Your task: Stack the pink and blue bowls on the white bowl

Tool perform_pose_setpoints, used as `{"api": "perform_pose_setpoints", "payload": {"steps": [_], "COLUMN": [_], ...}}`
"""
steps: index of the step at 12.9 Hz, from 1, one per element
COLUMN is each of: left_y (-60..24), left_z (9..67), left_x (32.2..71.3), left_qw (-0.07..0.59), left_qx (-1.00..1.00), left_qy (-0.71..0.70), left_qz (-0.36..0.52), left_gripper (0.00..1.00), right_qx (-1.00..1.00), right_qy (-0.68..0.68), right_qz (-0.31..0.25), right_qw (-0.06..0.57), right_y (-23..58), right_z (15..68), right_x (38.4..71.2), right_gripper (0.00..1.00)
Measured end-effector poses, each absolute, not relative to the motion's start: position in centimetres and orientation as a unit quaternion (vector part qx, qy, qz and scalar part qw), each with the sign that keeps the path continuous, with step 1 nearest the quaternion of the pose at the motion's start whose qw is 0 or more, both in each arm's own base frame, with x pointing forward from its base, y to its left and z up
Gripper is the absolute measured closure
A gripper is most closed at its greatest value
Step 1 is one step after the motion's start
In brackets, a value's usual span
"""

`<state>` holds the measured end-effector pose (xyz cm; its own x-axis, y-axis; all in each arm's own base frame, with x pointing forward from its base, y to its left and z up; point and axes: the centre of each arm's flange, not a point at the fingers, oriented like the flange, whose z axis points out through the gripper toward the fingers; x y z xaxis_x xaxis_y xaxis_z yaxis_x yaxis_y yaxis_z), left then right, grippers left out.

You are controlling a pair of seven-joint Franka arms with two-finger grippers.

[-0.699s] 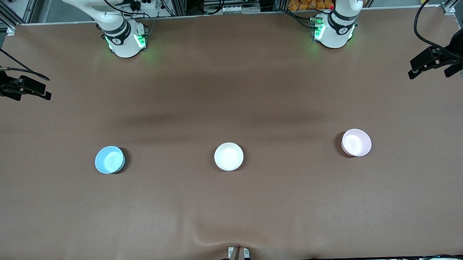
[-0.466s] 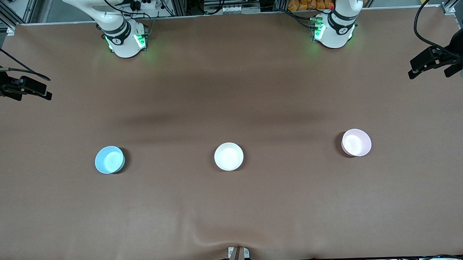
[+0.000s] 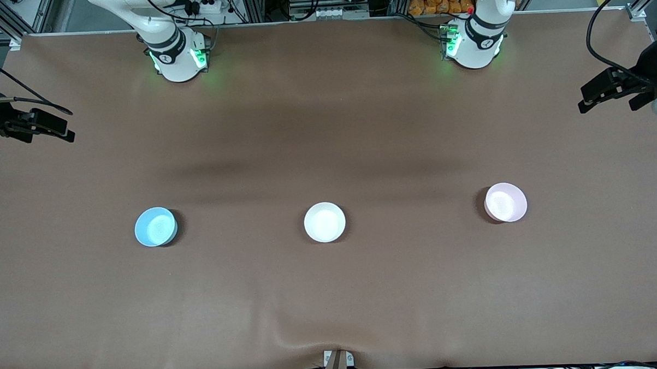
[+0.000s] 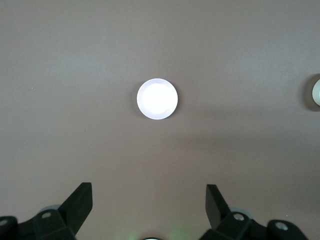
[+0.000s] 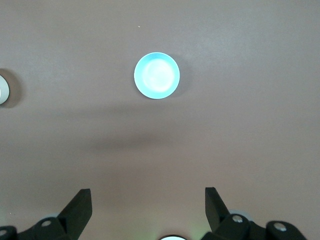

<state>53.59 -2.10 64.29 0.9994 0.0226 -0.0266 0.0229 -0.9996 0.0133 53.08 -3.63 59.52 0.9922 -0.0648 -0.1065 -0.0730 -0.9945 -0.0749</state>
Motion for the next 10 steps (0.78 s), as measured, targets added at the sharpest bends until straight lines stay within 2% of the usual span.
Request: {"api": "perform_pose_setpoints", "payload": {"steps": [4, 10], "left_y": [-0.8, 2.6], "left_z": [59.9, 48.3], "left_x": [56.0, 59.1], "left_qw": [0.006, 0.007], "left_qx": [0.999, 0.998], "left_qy": [0.023, 0.045], "left_qz": [-0.042, -0.044], "left_gripper": [0.00, 0.00], "right_qx": [-0.997, -0.997], "right_qy": [0.035, 0.035], "right_qz": [0.054, 0.054], "right_qw": [0.039, 0.039], "right_y": [-3.7, -3.7], "right_z": [59.3, 59.3], "right_x": [53.1, 53.0], "right_gripper": [0.00, 0.00]}}
